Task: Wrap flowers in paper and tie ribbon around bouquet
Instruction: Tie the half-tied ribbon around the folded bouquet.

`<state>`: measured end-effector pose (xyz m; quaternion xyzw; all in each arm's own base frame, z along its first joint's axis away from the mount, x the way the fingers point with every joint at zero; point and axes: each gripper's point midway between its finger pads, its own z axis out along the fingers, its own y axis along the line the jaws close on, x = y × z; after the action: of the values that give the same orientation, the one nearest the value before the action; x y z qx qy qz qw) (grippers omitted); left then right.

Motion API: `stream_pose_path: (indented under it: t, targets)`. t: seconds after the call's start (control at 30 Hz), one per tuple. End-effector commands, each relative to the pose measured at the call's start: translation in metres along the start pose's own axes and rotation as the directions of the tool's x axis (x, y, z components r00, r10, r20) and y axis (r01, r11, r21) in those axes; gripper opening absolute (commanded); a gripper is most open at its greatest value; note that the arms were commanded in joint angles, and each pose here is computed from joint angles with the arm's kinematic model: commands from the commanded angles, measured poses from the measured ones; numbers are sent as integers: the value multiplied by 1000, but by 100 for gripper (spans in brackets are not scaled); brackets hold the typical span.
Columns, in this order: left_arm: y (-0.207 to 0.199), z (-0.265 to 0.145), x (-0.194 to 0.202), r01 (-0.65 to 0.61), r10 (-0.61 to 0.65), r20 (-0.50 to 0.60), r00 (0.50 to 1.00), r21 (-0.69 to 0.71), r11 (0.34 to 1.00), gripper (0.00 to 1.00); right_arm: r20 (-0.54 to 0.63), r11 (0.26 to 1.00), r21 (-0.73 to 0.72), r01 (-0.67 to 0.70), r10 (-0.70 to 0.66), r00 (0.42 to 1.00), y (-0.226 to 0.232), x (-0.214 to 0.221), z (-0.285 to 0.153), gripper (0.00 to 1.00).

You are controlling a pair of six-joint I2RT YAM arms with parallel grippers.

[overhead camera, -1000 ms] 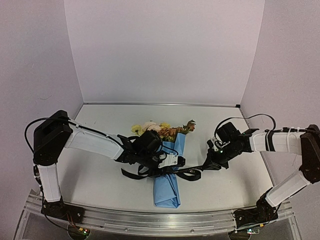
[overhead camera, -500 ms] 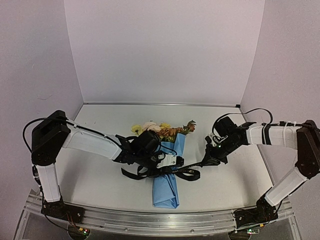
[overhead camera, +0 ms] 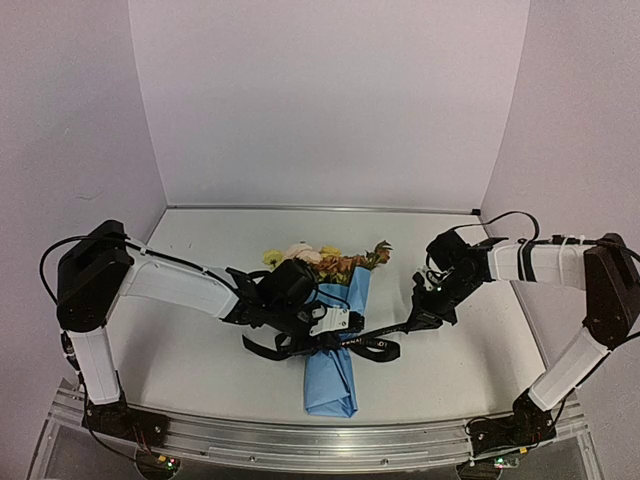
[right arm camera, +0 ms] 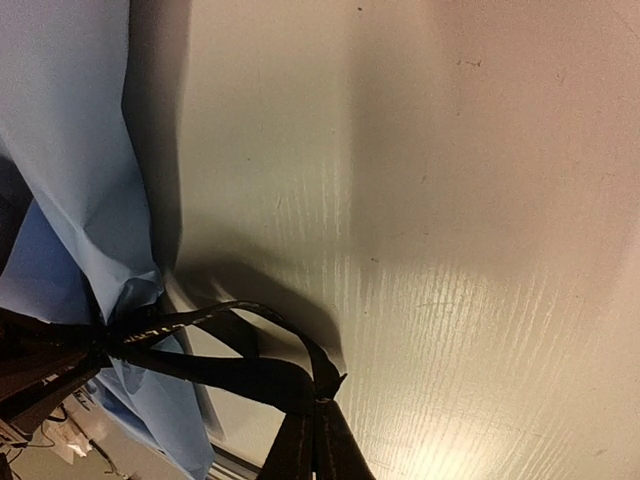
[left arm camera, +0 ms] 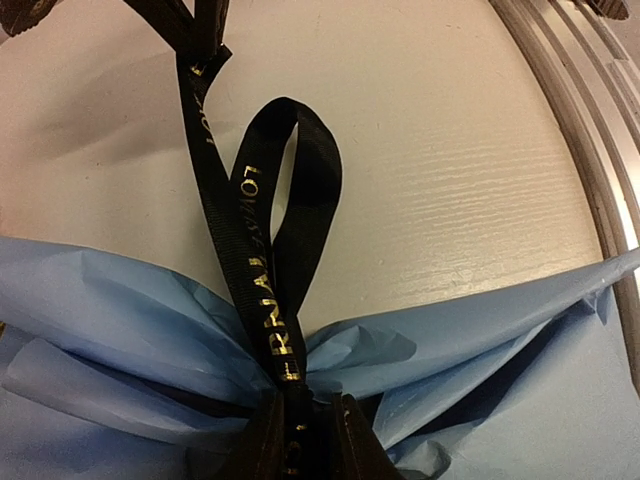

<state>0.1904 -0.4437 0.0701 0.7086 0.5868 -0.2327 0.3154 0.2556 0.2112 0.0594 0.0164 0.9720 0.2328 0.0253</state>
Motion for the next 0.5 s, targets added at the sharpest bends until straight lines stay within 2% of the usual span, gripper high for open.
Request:
stream_pose_path:
  t: [0.0,0.13,0.27,0.37,0.47]
  targets:
    - [15,-30,-33,45,-40,91,995,-52,998,24,12,999,30,19,-20,1000,1,-2,-13,17]
    - [31,-59,-72,108,-79,230,970,-115,987,32,-1,998,46,46,-46,999,2,5,-21,27]
    - [49,-95,-92,294,-219,370,903,-158,943,35,-25,991,82,101,-100,995,3,18,-30,32]
    - [70,-126,-84,493,-362,470,805,-192,849,36,-34,988,95,125,-123,992,6,29,-30,33]
    - [87,-143,-46,696,-520,518,679,-230,680,36,-56,977,123,174,-168,984,12,40,-22,34]
